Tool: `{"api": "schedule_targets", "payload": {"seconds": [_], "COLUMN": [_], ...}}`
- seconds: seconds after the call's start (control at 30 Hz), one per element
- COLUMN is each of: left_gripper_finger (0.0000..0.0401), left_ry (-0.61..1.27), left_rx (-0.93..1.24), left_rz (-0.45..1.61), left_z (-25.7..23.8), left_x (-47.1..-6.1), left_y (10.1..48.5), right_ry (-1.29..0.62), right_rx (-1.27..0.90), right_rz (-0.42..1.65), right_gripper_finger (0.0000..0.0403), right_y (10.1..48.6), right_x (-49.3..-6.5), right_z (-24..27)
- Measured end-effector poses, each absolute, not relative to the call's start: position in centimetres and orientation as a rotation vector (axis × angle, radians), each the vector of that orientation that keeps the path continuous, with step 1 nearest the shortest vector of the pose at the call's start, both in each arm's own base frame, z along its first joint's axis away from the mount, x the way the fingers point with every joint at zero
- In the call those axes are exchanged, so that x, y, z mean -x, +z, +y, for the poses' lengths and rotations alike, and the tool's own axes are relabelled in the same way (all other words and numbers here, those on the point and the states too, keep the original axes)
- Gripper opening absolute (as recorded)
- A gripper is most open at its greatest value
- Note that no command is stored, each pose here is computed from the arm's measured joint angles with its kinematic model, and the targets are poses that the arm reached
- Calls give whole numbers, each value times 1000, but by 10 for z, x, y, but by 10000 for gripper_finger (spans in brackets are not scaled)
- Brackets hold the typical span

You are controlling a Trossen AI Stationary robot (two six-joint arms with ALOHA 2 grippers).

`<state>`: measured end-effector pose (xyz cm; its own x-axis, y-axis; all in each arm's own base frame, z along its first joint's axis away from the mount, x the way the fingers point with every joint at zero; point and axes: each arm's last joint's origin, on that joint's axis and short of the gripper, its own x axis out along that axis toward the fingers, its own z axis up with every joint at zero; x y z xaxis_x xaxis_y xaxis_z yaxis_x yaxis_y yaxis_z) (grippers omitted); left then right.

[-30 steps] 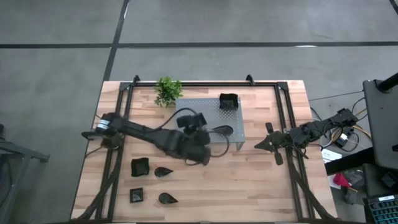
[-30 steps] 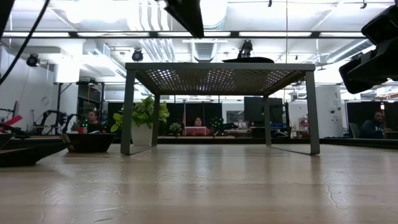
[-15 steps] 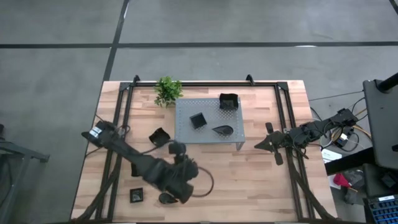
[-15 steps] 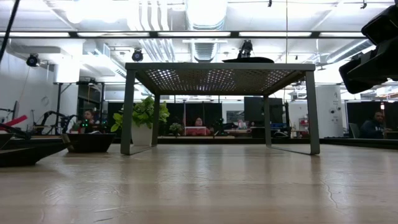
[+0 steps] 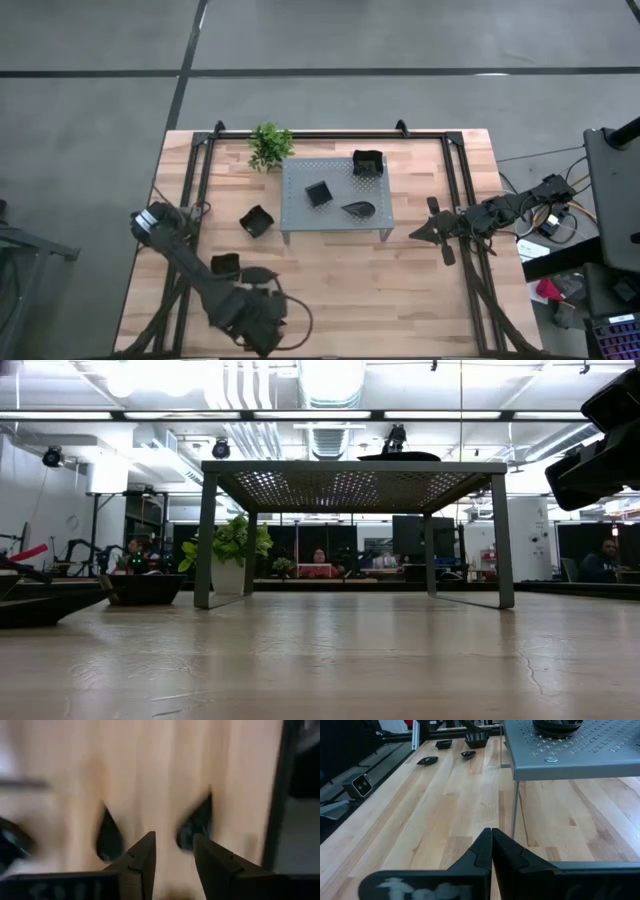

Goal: Pick & Place Mini shaped plates
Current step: Stack the black square plate on top of the black square plate on the shelf

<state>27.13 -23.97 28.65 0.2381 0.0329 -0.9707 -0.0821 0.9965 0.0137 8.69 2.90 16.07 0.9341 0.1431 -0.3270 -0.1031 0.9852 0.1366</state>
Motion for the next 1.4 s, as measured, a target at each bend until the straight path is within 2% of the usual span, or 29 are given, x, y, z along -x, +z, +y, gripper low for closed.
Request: {"api": "schedule_targets", "payload": {"seconds": [0.13, 0.27, 0.43, 0.8, 1.4], "left_gripper_finger": [120, 115, 106, 92, 92], "left_ry": [113, 149, 105, 121, 197], "left_rx": [122, 195, 293, 272, 213], "left_rz": [1458, 1475, 1481, 1618, 1661], "left_z": [-249, -260, -276, -296, -284], "left_x": [-254, -242, -232, -183, -169], "left_y": [263, 244, 229, 203, 175], "right_ry": [126, 126, 127, 126, 126], "right_rx": [-118, -118, -118, -118, -118], "right_rz": [342, 343, 343, 343, 343], "right_gripper_finger": [9, 9, 9, 8, 9], "right_y": [161, 161, 161, 161, 161], "right_x": [-87, -87, -87, -87, -87], "right_z": [29, 29, 29, 29, 29]}}
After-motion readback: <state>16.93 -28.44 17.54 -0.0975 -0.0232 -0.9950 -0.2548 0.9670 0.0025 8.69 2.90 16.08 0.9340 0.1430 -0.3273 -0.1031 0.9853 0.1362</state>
